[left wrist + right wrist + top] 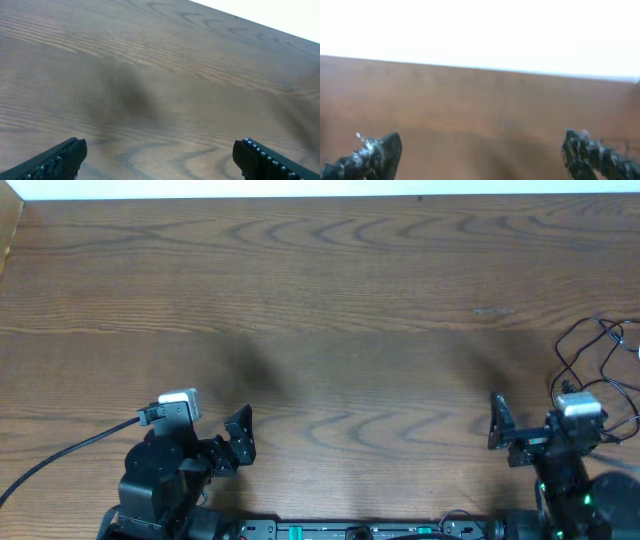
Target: Untangle cables
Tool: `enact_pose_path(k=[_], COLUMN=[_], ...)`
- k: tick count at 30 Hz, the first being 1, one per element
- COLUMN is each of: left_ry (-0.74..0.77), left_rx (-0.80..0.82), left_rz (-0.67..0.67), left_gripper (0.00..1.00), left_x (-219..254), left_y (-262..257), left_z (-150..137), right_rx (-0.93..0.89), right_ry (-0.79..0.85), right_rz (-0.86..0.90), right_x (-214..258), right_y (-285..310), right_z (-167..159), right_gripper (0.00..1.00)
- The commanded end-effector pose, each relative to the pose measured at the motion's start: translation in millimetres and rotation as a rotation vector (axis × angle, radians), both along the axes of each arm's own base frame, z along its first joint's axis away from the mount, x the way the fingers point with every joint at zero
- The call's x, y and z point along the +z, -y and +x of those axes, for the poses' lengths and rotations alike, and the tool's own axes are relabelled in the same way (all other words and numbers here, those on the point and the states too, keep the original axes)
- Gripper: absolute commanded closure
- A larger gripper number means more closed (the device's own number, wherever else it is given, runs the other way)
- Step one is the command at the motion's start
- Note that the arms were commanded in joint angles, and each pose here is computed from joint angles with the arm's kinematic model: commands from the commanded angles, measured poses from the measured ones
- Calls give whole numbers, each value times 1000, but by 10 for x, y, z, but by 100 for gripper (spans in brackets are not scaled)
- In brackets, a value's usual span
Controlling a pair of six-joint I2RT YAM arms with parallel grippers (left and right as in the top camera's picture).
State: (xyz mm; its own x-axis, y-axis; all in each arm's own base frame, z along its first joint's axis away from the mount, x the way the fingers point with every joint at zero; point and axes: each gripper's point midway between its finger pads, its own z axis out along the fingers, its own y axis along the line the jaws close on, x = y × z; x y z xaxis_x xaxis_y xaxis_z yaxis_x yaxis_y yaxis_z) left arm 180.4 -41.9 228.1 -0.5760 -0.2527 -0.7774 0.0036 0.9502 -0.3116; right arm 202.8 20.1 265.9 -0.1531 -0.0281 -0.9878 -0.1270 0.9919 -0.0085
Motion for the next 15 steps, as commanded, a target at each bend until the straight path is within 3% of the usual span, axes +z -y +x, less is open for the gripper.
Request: enact_pose_path(k=[1,15], left_ry=[9,9], left_rx=[-2,-2], left_rz=[16,16], left_gripper=[2,2], left_x=[6,6], left_y=[-12,-11], left_z=[5,5], right_rx=[10,83], right_ry=[85,398], right_rz=[-10,-20], right_x=[-14,-54], right_y=[-17,-147], right_z=[2,248], right_gripper=[1,1])
